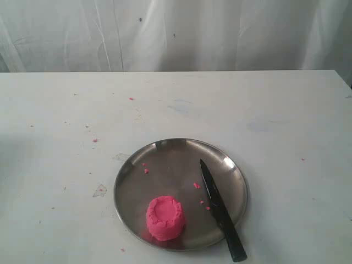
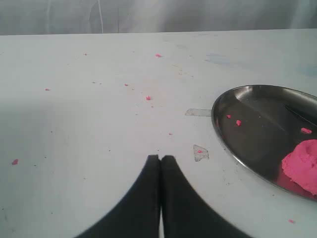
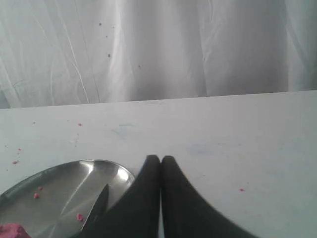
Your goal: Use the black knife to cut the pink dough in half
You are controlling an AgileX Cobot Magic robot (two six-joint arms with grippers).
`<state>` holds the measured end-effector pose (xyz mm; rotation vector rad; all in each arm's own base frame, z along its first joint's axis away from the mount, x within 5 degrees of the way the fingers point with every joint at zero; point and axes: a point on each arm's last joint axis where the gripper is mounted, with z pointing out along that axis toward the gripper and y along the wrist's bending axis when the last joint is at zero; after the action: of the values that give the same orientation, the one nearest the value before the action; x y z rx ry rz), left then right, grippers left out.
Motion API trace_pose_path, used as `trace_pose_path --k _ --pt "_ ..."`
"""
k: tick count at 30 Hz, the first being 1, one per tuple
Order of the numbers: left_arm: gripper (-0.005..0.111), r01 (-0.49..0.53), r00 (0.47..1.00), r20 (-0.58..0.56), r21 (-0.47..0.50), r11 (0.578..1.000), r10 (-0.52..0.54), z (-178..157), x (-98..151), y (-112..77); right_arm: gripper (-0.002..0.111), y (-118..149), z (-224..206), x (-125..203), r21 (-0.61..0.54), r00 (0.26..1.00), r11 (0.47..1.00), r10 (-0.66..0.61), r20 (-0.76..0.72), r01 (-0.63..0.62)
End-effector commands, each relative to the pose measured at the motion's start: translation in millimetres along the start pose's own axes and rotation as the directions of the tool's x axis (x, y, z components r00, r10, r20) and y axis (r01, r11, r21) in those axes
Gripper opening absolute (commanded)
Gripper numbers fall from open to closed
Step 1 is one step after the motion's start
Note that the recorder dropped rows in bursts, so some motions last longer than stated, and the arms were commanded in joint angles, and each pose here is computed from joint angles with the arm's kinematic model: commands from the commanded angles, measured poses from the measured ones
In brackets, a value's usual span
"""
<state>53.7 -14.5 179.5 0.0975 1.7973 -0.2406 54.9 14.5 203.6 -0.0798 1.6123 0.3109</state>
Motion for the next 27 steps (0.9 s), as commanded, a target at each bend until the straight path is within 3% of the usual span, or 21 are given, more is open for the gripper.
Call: trace_pose_path --k 1,4,7,13,22,25,27 --pt "0.0 0.005 1.0 0.004 -0.002 1.0 -0.005 0.1 0.7 0.2 0.0 -0.2 -0.6 -6.5 -0.002 0.995 0.998 0.057 0.088 -0.057" --pt "0.0 0.005 1.0 0.004 -0.002 1.0 -0.005 0.1 0.7 0.2 0.0 0.1 -2.5 -18.6 -0.057 0.943 0.967 0.256 0.213 -0.249" --pt "0.0 0.005 1.0 0.004 -0.002 1.0 -0.005 0.1 0.7 0.2 0.0 0.1 -5.6 -29.3 -0.115 0.886 0.942 0.336 0.318 -0.316" --pt "0.0 0.005 1.0 0.004 -0.002 1.0 -0.005 0.1 0.7 0.2 0.0 0.3 -12.1 -43.5 -0.188 0.806 0.927 0.376 0.458 -0.325" --pt "0.0 0.005 1.0 0.004 -0.002 1.0 -0.005 0.1 0.7 0.2 0.0 0.7 -23.2 -64.0 -0.339 0.646 0.848 0.53 0.549 -0.408" --pt "0.0 0.005 1.0 0.004 -0.002 1.0 -0.005 0.1 0.7 0.2 0.0 5.8 -32.9 -86.1 -0.373 0.62 0.86 0.51 0.597 -0.348" --pt "0.0 0.005 1.0 0.004 -0.002 1.0 -0.005 0.1 0.7 0.2 0.0 13.4 -39.4 -103.3 -0.365 0.658 0.891 0.448 0.605 -0.271"
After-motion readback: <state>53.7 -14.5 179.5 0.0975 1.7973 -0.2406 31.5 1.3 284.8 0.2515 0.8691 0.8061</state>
